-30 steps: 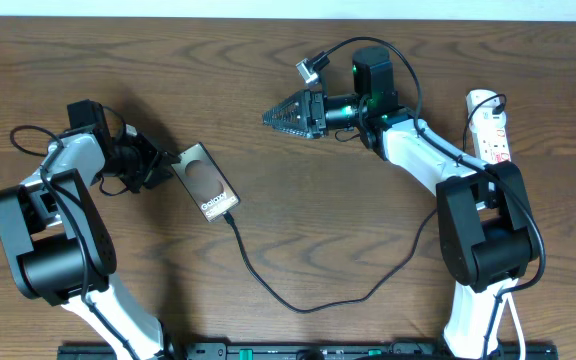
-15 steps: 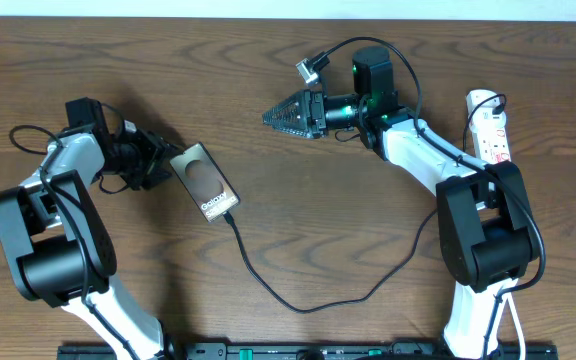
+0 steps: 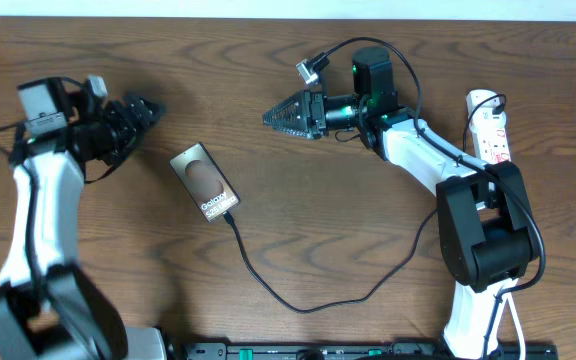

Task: Plug charger to phone and switch on socket

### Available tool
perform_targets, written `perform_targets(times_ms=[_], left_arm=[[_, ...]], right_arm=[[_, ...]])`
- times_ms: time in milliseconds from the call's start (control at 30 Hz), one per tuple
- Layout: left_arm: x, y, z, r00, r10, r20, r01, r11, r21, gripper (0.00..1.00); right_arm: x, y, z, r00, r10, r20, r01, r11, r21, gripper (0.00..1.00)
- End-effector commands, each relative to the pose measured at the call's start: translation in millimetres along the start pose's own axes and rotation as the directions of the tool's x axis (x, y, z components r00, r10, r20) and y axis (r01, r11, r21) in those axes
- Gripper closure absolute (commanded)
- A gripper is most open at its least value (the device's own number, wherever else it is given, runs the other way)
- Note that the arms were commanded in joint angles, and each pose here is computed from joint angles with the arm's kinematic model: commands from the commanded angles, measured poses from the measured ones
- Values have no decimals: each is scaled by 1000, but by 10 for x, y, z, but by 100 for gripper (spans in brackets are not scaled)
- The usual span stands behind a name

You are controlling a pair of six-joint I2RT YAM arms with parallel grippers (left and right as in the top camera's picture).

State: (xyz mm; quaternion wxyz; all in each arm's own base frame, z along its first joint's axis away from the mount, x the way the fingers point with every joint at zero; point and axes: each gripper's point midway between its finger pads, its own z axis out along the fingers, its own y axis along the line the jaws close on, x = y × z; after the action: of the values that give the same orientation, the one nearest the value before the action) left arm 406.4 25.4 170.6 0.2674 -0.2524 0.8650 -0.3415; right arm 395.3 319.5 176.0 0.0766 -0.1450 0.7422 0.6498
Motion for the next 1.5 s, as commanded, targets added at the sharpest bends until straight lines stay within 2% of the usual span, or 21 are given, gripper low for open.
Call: perform_targets(times_ms=[0,200,300,400,467,567,633,800,967,1100,1467], left_arm=[[47,-398,-276,994,108,35,-111,988,108,11],[101,-801,-666,973,195,123,-214,961,173,11],[122,-903,-786,963,219,154,-246,952,181,11],[132,-939,-830,960,228,165,-257,949,183,11],[136,-943,-831,960,228,164,-257,948,186,11],[137,-936,-823,961,226,161,-254,949,186,11],[139,-933,-822,961,225,160,-253,950,185,11],[141,-931,-821,962,224,158,-252,950,185,11],[155,-920,-817,962,227,153,-253,950,182,11],[163,-912,-814,963,223,149,-248,952,180,10],[189,-893,-807,964,227,138,-250,952,176,10]], right_arm=[[-32,-24,-35,1000,-7,8,7,1000,10,1],[-66,-306,-219,992,102,69,-109,988,108,1],[-34,-505,-338,982,149,117,-172,960,223,1],[32,-659,-530,977,149,151,-198,894,402,1],[47,-658,-737,977,134,168,-204,821,533,1],[7,-521,-1068,972,103,212,-222,705,674,1],[-44,-345,-1251,970,65,234,-218,660,719,1],[-264,217,-1750,945,-57,323,-215,636,741,1],[-314,545,-2533,878,-122,463,-302,611,732,1],[-164,558,-3196,826,-115,551,-392,585,710,1],[249,387,-4484,715,-103,692,-489,634,600,1]])
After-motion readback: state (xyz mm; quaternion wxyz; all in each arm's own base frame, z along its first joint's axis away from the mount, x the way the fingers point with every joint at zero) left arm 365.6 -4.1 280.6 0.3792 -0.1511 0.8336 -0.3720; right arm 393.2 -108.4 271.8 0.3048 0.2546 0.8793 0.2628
